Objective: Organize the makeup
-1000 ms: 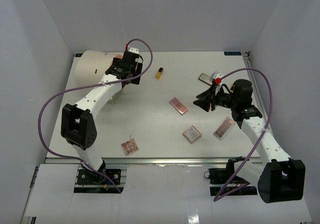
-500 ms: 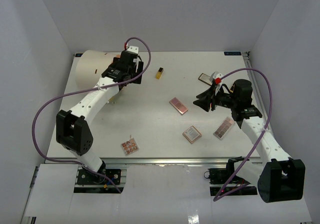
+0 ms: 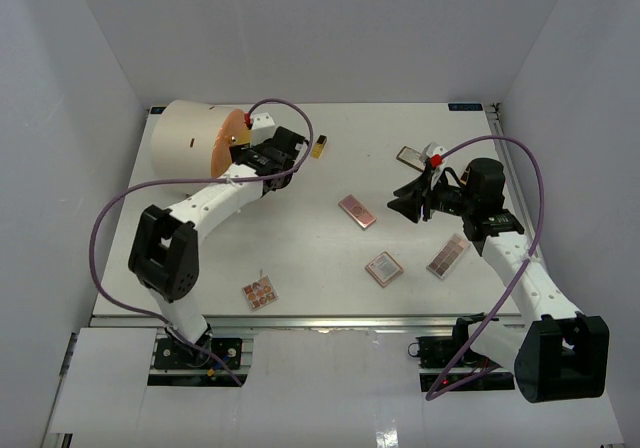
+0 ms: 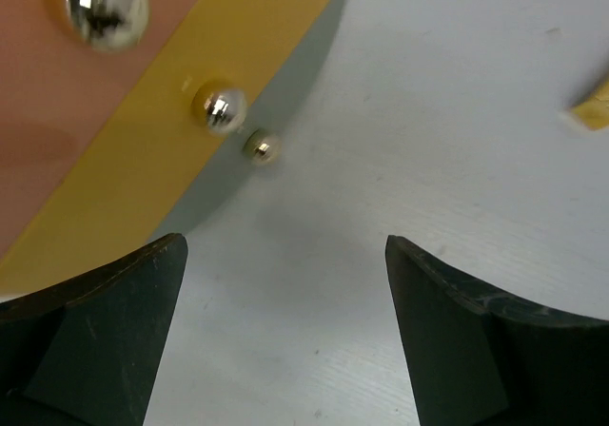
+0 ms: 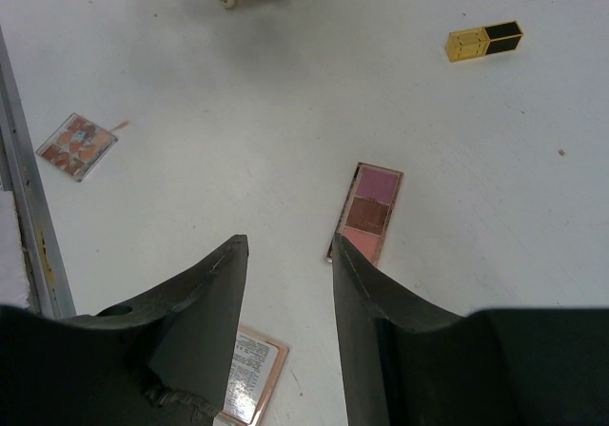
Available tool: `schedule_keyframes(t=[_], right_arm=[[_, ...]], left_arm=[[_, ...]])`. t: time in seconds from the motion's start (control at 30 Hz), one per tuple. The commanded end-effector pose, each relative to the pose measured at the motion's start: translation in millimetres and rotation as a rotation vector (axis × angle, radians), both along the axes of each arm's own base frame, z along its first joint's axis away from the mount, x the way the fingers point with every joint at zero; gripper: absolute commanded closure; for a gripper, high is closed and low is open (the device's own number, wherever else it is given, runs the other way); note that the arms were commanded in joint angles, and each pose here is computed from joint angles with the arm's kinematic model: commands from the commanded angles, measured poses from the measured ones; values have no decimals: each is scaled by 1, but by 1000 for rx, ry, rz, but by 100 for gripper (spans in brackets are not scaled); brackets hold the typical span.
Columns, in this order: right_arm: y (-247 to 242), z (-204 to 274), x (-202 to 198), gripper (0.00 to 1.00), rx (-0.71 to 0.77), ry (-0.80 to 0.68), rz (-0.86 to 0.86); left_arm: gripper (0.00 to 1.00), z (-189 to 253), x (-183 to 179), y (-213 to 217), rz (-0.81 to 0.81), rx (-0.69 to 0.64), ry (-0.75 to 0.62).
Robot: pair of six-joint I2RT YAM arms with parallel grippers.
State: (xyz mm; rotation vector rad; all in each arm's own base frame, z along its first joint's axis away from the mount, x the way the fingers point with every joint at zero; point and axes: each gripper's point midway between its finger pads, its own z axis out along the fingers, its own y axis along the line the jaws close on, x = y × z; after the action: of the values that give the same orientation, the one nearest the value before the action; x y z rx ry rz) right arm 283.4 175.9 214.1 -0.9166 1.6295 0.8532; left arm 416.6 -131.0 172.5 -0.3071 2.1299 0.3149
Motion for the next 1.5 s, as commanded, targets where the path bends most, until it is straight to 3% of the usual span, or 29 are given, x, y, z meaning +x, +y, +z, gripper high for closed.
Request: schedule_keyframes(t=[0.0,0.4,0.7,1.0,1.23,1.47], right_arm=[[-1,5,6,53,-1,-40,2],[-4,0,10,52,-9,-26,-13],[-6,-1,12,52,-13,-26,-23],[-8,1,12,52,-10,-28,-27],[-9,3,12,52,-7,-32,-30],[-10,4,12,52,-5,-36,-33]], left_arm=[[4,12,6,26,321,122,-148],[16,15,23,37,553,259,-278],[26,11,32,39,556,318,-293],[28,9,42,49,568,365,-271],[40,3,49,53,565,378,-239],[41,-6,51,51,554,372,-212]])
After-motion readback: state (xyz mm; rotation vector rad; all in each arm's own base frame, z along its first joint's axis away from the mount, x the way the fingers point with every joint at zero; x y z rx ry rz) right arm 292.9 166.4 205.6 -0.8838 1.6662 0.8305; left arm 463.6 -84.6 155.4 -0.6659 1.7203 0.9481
